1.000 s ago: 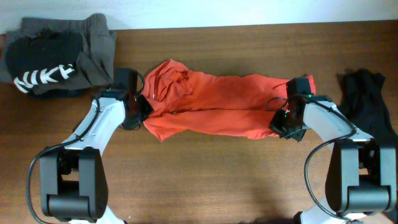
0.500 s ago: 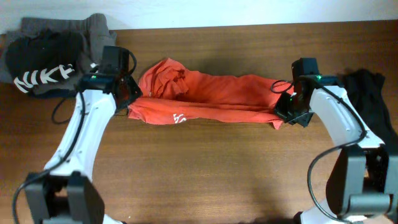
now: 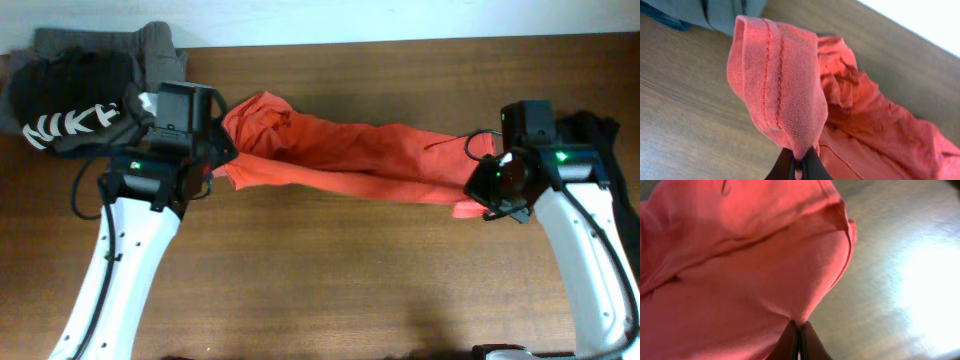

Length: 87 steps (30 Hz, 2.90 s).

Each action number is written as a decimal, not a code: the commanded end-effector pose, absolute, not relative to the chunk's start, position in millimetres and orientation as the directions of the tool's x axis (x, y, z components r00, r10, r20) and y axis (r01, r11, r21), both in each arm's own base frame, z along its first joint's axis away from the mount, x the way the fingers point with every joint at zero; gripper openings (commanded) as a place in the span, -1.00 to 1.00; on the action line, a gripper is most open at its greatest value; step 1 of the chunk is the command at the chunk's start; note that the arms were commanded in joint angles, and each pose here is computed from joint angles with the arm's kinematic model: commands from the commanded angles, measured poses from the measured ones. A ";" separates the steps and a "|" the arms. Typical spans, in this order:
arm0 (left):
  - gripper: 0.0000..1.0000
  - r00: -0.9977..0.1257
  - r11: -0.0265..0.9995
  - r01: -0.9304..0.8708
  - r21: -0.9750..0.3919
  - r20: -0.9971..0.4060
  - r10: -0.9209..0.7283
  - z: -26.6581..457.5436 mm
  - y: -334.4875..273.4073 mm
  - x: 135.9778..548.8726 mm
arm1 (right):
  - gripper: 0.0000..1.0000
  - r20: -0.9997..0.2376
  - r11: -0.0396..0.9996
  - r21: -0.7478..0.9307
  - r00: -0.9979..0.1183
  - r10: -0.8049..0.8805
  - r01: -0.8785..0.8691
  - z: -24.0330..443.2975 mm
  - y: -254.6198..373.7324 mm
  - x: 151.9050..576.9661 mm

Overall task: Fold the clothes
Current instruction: 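Lift the red shirt with both grippers and stretch it between them, then lower the red shirt flat onto the table with both grippers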

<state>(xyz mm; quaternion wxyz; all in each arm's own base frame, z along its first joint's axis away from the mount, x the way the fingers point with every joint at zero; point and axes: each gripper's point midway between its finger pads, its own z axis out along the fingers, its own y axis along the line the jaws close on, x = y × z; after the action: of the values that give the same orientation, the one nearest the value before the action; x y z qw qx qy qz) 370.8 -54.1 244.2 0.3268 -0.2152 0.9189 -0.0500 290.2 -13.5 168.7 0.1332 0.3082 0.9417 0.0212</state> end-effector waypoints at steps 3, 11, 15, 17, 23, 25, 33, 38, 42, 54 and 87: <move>-0.98 -0.706 0.930 -0.305 -0.205 -0.607 -0.365 256.1 -71.7 361.1 | -0.92 -0.352 0.742 0.074 -0.679 0.644 0.666 200.7 -37.6 267.8; -0.98 -0.726 0.951 -0.267 -0.157 -0.616 -0.306 261.2 -98.1 332.0 | -0.92 -0.369 0.669 0.062 -0.606 0.704 0.740 214.8 -45.7 236.0; -0.98 -0.726 0.948 -0.293 -0.123 -0.617 -0.304 258.1 -96.5 325.6 | -0.92 -0.383 0.659 0.020 -0.603 0.699 0.751 214.6 -52.5 231.1; -0.98 -0.720 0.947 -0.303 -0.109 -0.624 -0.302 256.1 -95.2 329.9 | -0.92 -0.381 0.659 0.012 -0.605 0.699 0.752 212.4 -53.3 233.7; -0.99 -0.723 0.943 -0.323 -0.076 -0.623 -0.298 230.5 -104.4 359.6 | -0.92 -0.367 0.658 -0.013 -0.615 0.697 0.753 199.7 -54.8 249.4; -0.99 -0.742 0.943 -0.329 -0.048 -0.604 -0.289 210.1 -108.9 371.8 | -0.92 -0.343 0.657 -0.046 -0.630 0.697 0.753 188.8 -55.5 255.3; -0.99 -0.753 0.935 -0.353 0.036 -0.604 -0.261 196.5 -99.6 375.3 | -0.92 -0.292 0.658 -0.103 -0.655 0.697 0.746 169.8 -55.7 260.9; -0.98 -0.765 0.934 -0.353 0.052 -0.591 -0.256 205.4 -91.9 359.7 | -0.92 -0.262 0.660 -0.134 -0.669 0.695 0.739 168.7 -55.3 251.0; -0.99 -0.805 0.944 -0.328 0.042 -0.536 -0.256 209.1 -91.5 336.1 | -0.92 -0.207 0.661 -0.189 -0.687 0.696 0.727 167.7 -54.7 232.3; -0.99 -0.810 0.925 -0.379 0.014 -0.489 -0.325 236.8 -76.3 270.3 | -0.92 -0.167 0.658 -0.168 -0.679 0.715 0.734 187.7 -45.8 193.6; 0.98 -0.911 0.990 -0.119 0.072 -0.405 -0.080 158.3 -114.7 358.5 | 0.97 -0.230 0.723 -0.080 -0.718 0.657 0.686 175.3 -42.9 245.5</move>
<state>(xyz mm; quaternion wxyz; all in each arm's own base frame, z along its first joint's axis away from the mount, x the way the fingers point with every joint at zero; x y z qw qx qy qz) 346.4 -115.4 202.2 0.2708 -0.0725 0.9589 0.0446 241.2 -39.9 177.8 0.0988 0.3696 0.9213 -0.0689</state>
